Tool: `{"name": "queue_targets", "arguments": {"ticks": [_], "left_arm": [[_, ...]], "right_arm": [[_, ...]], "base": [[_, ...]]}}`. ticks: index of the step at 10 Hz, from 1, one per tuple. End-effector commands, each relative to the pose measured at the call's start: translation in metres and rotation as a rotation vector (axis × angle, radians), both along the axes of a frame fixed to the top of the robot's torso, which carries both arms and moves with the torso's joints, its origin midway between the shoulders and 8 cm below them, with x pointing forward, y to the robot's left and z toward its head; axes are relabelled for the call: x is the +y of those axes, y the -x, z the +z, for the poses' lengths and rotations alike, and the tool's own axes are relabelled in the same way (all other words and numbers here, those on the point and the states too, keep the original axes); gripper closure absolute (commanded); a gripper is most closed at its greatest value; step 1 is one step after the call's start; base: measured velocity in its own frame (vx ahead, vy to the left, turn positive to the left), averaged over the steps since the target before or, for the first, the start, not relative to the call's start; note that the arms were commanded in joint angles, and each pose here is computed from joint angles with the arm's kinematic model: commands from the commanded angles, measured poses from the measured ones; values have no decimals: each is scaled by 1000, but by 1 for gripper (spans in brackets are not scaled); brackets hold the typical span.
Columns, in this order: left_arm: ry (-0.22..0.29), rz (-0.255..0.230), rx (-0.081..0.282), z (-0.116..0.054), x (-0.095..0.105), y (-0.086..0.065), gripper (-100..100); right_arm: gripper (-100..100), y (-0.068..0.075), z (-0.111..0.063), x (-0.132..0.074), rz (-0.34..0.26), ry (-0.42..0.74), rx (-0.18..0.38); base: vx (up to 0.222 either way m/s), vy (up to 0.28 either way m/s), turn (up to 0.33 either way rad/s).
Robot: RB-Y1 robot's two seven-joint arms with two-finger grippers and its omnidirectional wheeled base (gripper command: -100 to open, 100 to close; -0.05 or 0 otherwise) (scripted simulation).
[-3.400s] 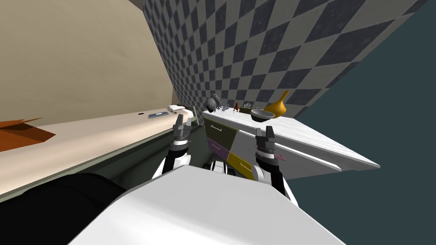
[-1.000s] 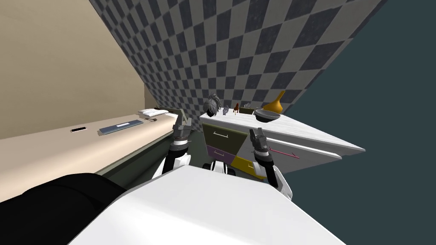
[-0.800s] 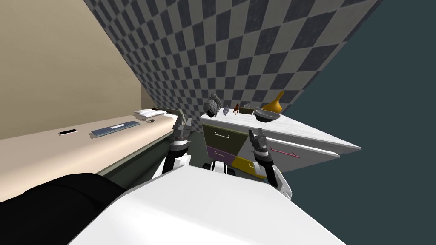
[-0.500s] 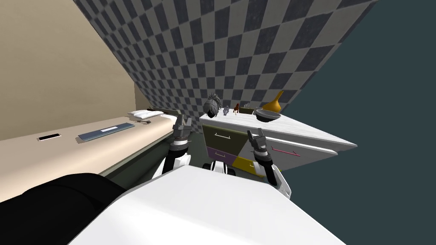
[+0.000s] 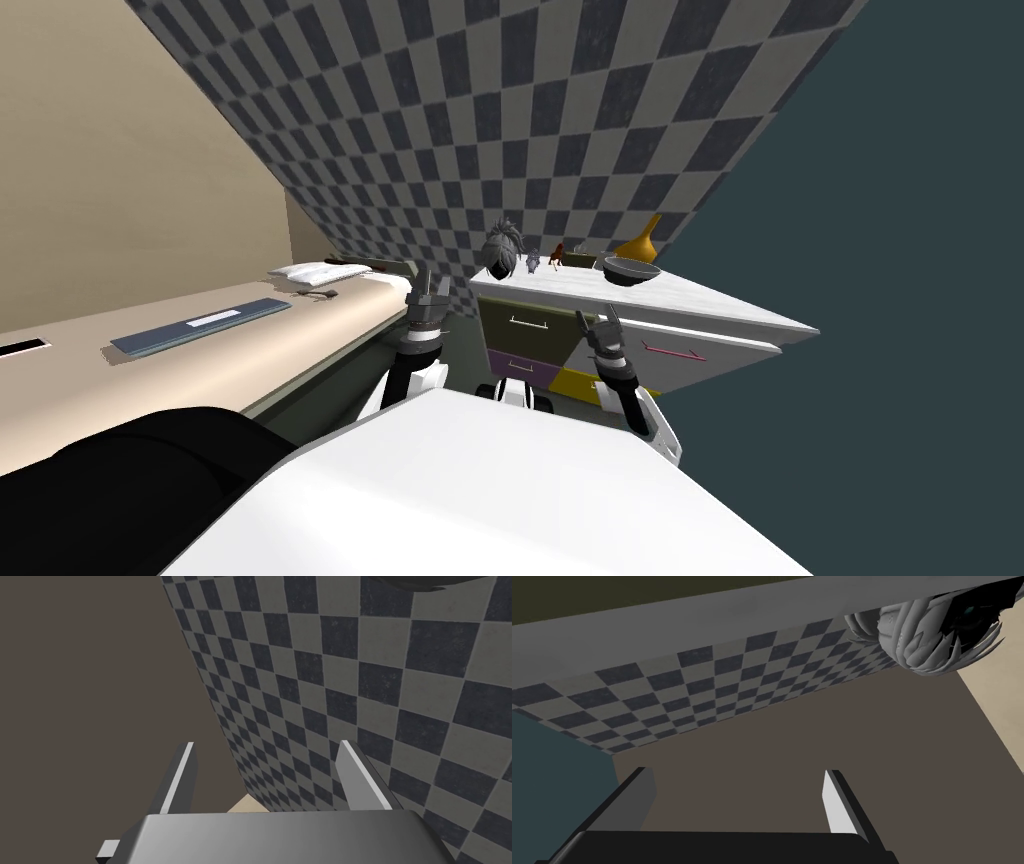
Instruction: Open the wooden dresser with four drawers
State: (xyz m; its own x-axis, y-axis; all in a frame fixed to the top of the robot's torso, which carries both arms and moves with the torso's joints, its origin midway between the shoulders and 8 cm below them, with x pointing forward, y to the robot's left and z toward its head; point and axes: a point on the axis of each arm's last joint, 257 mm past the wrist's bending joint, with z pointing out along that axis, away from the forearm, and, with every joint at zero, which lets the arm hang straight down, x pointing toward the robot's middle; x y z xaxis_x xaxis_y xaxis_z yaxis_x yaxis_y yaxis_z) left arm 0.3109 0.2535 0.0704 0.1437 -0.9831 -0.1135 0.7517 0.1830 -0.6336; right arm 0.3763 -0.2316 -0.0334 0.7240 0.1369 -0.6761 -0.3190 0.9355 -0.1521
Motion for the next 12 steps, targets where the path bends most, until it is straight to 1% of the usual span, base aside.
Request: {"name": "queue_targets", "arguments": {"ticks": [1, 2, 3, 4, 5, 6, 7, 8, 9, 10, 11, 12], "left_arm": [[0, 0, 0, 0, 0, 0, 0], [0, 0, 0, 0, 0, 0, 0], [0, 0, 0, 0, 0, 0, 0], [0, 0, 0, 0, 0, 0, 0], [0, 0, 0, 0, 0, 0, 0], [0, 0, 0, 0, 0, 0, 0], [0, 0, 0, 0, 0, 0, 0], [0, 0, 0, 0, 0, 0, 0], [0, 0, 0, 0, 0, 0, 0], [0, 0, 0, 0, 0, 0, 0], [0, 0, 0, 0, 0, 0, 0], [0, 0, 0, 0, 0, 0, 0]], "right_arm": [[-100, -4, -12, -1, -60, 78, -20], [-100, -4, -12, -1, -78, 93, -28], [-100, -6, -21, -1, -102, 130, -31], [-100, -6, -21, -1, -117, 144, -38], [-100, -8, -31, -2, -142, 181, -40], [-100, -8, -31, -2, -156, 193, -47], [-100, -10, -41, -3, -179, 231, -47], [-100, -10, -41, -3, -192, 242, -53], [-100, -12, -51, -4, -217, 281, -53], [-100, -12, -51, -4, -228, 290, -58], [-100, -13, -63, -5, -251, 329, -56], [-100, -13, -63, -5, -261, 338, -62]], "base": [[23, 93, -153], [23, 89, -86], [39, 117, -151], [22, 99, -97], [33, 110, -159], [16, 103, -93], [24, 112, -167], [19, 100, -81], [17, 110, -151], [8, 102, -92], [24, 123, -179], [20, 101, -88]]}}
